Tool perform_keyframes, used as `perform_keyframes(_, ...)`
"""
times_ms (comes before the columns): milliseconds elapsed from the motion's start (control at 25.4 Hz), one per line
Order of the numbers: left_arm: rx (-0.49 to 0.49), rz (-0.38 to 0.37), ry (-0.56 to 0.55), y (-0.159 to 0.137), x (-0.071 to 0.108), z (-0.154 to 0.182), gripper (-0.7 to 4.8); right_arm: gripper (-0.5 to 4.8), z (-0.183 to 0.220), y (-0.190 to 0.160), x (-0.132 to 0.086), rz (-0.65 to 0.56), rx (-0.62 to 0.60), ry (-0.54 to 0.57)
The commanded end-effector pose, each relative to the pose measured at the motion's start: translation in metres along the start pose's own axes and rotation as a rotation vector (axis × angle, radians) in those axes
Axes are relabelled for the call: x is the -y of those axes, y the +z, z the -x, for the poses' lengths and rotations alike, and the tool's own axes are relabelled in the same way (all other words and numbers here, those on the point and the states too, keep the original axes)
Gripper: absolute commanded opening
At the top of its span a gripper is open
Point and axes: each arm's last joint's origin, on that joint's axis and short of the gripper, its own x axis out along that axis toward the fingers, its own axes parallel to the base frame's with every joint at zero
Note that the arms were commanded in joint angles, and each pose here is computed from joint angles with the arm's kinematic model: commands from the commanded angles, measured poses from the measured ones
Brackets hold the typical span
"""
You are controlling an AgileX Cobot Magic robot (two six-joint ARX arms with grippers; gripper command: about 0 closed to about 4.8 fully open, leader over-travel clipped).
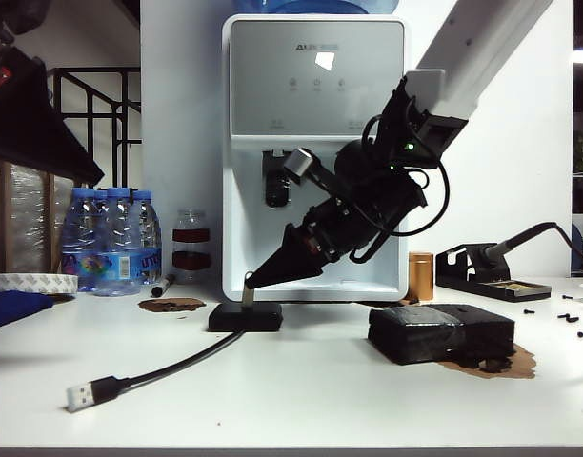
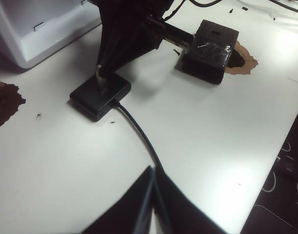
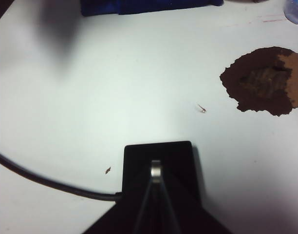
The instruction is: Take the USB flash drive out of the black sponge and insert it into the slot on top of the black USB adpator box.
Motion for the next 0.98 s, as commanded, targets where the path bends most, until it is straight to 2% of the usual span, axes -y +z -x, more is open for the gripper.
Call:
perform_keyframes(39,0.013,-0.006,0.000,0.002,0.000,0.001,-0.05,-0.02,-0.016,-0.018,-0.012,-0.072,-0.166,0.020)
perform_keyframes(275,0.013,-0.006,0.000,0.002,0.000,0.001,-0.05,-0.02,-0.023,-0.021,-0.011,-0.067,-0.206,-0.002)
perform_keyframes(512,0.013,-0.006,0.000,0.002,0.000,0.001,-0.05,-0.02,-0.041,-0.046,-0.013,-0.136,-0.274,0.044)
perform_keyframes(669,0.012,-0.006,0.000,0.001,0.000,0.001,-0.05,-0.02,-0.040,-0.045,-0.012,-0.130,-0.284,0.037)
perform_keyframes(826,0.013,-0.006,0.000,0.001,0.000,0.001,-0.05,-0.02,-0.036,-0.039,-0.007,-0.116,-0.355,-0.018)
perform_keyframes(984,0.014,-0.007,0.001,0.002,0.000,0.001,-0.05,-0.02,-0.033,-0.033,-0.005,-0.110,-0.353,-0.014)
